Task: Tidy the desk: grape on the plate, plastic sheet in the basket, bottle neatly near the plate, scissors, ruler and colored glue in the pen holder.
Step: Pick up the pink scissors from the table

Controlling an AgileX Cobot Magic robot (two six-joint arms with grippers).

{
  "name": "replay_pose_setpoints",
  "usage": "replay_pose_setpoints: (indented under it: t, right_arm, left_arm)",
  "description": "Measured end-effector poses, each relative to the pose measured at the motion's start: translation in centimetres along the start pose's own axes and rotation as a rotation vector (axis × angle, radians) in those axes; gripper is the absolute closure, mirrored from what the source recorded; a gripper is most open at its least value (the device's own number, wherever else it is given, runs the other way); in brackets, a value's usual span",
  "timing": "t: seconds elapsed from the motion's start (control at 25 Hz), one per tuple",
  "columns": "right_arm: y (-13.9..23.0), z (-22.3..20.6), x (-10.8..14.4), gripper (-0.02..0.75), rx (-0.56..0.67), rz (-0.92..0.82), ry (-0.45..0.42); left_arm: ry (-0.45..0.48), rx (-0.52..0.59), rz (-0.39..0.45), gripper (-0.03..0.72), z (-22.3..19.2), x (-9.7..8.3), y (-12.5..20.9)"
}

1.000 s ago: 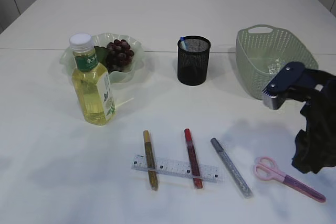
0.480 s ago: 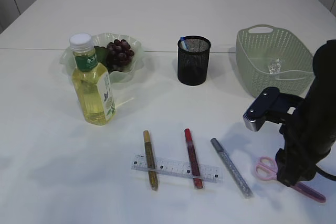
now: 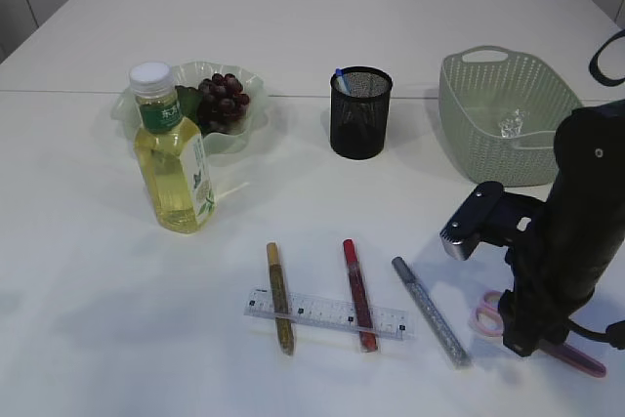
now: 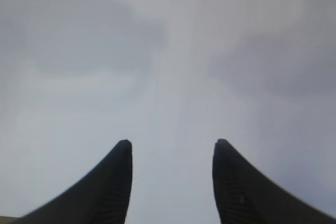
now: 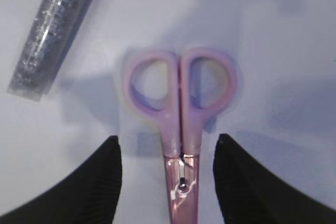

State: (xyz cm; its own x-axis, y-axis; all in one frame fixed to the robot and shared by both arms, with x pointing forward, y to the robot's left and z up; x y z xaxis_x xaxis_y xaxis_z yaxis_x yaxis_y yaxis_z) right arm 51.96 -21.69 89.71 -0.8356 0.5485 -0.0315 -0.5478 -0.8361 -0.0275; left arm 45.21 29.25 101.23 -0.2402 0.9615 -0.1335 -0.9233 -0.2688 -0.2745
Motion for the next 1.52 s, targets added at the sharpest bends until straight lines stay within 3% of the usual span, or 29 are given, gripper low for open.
replay_pose_setpoints:
  t: [1.24, 1.52]
  right_arm:
    - [-0.3, -1.4, -0.5, 0.295, 0.005, -0.022, 0.015]
    - [-0.3, -1.4, -0.5, 0.473, 0.007, -0.025, 0.014]
  left_arm:
    - [0.0, 0.0, -0.004, 0.326, 0.0, 0.0, 0.0]
    - [0.0, 0.0, -0.004, 0.326, 0.0, 0.0, 0.0]
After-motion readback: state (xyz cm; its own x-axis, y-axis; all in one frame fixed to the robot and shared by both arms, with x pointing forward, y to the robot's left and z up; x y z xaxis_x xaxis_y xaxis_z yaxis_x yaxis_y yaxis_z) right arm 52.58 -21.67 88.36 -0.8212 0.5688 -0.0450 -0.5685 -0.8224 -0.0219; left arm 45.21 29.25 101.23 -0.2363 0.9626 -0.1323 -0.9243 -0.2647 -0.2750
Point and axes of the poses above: a point on each arm's last joint axis where the gripper is mounted, z pointing back along that axis away from the gripper, x along the wrist's bending axis when the last joint is at zero, y = z × x, the point moved 1 cm from there along -z, pointing out along that axis toward the gripper, and after that the axes turned 6 degrees about z, right-handed, at the moved point
